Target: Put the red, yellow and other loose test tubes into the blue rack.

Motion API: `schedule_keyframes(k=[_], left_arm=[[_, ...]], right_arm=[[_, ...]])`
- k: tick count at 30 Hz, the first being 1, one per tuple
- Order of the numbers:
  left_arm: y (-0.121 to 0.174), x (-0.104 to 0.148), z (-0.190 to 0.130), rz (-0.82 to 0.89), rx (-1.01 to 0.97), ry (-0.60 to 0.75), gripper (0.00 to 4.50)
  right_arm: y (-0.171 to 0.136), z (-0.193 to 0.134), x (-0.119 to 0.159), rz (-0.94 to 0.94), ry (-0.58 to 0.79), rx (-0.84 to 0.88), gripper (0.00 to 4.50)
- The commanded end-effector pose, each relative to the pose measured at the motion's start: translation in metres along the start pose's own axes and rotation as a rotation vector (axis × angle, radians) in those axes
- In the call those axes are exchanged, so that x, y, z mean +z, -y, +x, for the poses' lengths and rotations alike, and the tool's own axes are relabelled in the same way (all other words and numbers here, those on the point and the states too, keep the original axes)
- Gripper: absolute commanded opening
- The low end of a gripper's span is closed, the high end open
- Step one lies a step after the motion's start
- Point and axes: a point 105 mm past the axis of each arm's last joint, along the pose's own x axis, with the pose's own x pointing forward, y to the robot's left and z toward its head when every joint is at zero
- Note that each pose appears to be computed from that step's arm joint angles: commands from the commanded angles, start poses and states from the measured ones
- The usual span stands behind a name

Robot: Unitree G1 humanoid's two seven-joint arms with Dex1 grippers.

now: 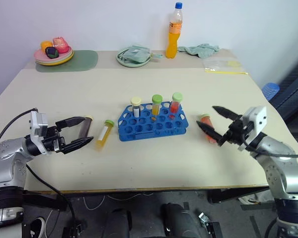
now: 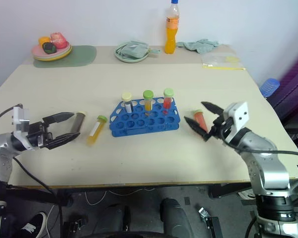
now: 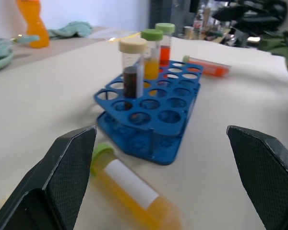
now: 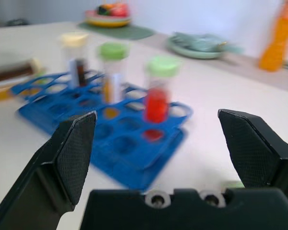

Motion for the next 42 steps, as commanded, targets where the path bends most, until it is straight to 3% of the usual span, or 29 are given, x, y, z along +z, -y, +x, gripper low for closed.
schedule_keyframes(k=[1,6,8,11,18,30,42], left_arm=[[0.0,0.015,0.01,0.054,-0.029,0.04,4.48],[0.001,0.026,0.024,0.053,-0.065,0.075,4.48],[0.003,0.031,0.03,0.055,-0.087,0.087,4.48],[0.012,0.034,0.042,0.049,-0.099,0.111,4.48],[0.032,0.043,0.058,0.035,-0.122,0.153,4.48],[0.057,0.057,0.068,0.049,-0.104,0.176,4.48],[0.066,0.056,0.059,0.046,-0.027,0.175,4.48]], right_arm=[[0.02,0.004,0.009,0.054,-0.104,-0.145,4.5],[0.008,0.011,0.012,0.158,-0.26,-0.127,4.5],[0.011,0.014,0.019,0.185,-0.283,-0.142,4.5],[0.027,0.019,0.013,0.377,-0.432,-0.182,4.5],[0.035,0.008,-0.018,0.35,-0.768,-0.213,4.5],[0.051,0.033,-0.035,0.37,-0.842,-0.246,4.5],[0.042,0.062,-0.046,0.311,-0.867,-0.193,4.5]])
